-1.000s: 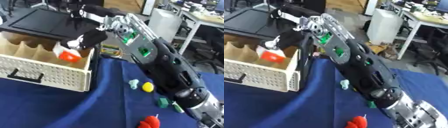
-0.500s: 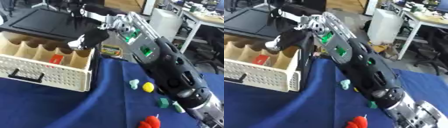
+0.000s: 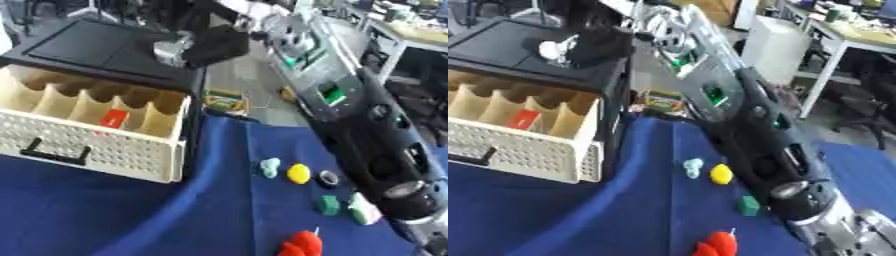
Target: Pick up objects from table and place into drawer.
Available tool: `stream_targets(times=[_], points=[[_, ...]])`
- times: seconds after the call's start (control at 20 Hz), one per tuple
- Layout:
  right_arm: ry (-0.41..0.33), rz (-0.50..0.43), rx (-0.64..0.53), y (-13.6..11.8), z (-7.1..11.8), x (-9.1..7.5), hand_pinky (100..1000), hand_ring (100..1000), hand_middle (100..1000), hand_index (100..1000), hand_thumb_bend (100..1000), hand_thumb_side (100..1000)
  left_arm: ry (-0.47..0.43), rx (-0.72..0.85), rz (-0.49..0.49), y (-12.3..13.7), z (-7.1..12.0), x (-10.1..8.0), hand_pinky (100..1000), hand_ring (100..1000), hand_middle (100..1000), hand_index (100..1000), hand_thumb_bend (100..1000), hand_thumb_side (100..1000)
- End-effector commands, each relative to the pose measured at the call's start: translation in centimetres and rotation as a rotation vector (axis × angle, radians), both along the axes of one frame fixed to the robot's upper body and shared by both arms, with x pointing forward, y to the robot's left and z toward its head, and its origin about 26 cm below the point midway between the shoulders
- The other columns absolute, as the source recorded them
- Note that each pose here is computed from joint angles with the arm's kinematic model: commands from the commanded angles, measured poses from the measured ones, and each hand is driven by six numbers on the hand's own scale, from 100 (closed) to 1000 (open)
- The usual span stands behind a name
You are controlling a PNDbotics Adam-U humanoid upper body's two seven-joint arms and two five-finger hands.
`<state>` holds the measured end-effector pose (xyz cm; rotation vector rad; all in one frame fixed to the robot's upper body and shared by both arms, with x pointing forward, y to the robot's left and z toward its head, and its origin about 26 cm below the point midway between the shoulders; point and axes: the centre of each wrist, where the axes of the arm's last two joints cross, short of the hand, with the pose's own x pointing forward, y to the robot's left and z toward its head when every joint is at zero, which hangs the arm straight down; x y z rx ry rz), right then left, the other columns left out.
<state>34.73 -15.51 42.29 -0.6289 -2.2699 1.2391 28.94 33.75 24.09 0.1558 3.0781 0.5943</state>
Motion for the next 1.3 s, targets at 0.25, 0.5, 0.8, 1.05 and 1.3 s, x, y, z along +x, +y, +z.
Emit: stream_targets(times=[0.25, 0.5, 0.8, 1.05, 1.3], points=[[-0.103, 0.018, 0.307, -5.8, 0.7, -6.5, 711, 659, 504, 768, 192, 628, -0.119, 0.115, -0.044, 0.2, 3.2, -0.3, 576, 665, 729, 824, 100, 572], [-0.170, 0.027, 0.506, -8.7, -0.3, -7.4, 703, 670, 520, 764, 111, 714, -0.156, 0.208, -0.060, 0.4, 5.6, -0.5, 571, 667, 711, 830, 100, 496], [-0.198, 0.005, 0.653, -11.5, -2.6, -6.8, 711, 678, 526, 763, 100, 798, -0.207, 0.357, -0.045, 0.7, 9.4, -1.3, 537, 646, 669, 815, 100, 346], [-0.224, -0.011, 0.750, -12.9, -4.2, -6.4, 727, 695, 554, 784, 100, 872, -0.216, 0.535, -0.033, 0.4, 10.8, -1.6, 489, 609, 653, 810, 100, 305], [-0.277, -0.034, 0.818, -13.8, -5.7, -6.1, 725, 698, 561, 783, 100, 848, -0.172, 0.803, -0.064, -0.1, 9.4, -1.2, 396, 546, 623, 794, 100, 399]])
